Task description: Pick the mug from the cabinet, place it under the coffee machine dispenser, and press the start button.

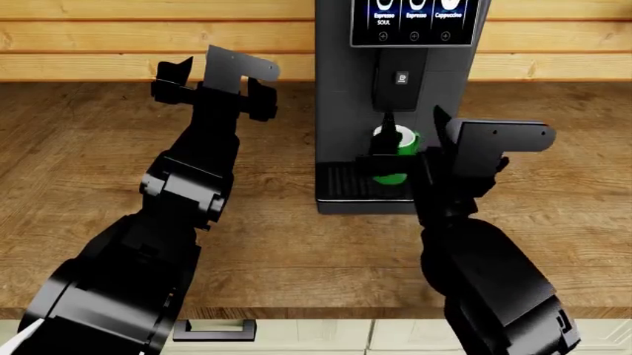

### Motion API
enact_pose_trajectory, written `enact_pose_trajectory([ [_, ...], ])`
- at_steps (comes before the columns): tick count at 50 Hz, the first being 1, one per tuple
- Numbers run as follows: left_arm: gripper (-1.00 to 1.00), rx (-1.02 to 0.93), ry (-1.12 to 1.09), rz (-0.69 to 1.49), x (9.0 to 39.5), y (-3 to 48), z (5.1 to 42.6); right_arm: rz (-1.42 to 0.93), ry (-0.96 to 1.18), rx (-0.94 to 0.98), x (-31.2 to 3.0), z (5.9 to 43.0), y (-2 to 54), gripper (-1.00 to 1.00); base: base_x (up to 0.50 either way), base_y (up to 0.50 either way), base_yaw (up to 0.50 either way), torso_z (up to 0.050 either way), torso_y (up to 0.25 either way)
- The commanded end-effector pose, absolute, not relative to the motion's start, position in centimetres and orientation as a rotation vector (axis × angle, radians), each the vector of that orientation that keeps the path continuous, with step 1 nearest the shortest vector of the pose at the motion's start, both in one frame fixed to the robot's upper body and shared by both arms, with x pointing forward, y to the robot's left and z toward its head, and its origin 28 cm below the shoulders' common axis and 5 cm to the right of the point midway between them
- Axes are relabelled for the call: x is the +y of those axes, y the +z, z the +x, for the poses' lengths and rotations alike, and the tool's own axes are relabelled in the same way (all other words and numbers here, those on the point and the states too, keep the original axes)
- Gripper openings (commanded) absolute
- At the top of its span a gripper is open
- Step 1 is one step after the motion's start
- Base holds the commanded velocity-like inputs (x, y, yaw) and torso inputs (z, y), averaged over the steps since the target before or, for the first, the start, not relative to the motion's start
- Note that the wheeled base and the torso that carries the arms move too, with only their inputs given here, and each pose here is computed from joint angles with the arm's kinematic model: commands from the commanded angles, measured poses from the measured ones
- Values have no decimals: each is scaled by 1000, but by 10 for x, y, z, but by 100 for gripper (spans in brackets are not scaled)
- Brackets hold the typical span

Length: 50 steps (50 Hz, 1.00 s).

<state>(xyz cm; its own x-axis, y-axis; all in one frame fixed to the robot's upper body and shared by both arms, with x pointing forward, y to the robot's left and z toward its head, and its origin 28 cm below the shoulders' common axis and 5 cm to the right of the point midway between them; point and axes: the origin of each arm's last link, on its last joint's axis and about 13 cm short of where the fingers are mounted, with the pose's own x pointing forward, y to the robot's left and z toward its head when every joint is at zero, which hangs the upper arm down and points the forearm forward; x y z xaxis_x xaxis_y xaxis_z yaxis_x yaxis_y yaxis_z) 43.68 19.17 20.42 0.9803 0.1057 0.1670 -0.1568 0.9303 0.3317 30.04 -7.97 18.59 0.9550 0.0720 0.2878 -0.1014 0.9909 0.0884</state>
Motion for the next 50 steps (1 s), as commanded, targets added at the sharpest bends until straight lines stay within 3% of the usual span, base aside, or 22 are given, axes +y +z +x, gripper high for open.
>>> enact_pose_trajectory([
  [1,100,-148,136,352,192,204,437,111,119,-346,-78,285,211,-100,0,0,0,0,0],
  [16,100,-148,136,357,192,204,437,109,137,-352,-75,294,229,-100,0,0,0,0,0],
  [50,100,-151,134,360,191,204,437,99,111,-257,-73,317,215,-100,0,0,0,0,0],
])
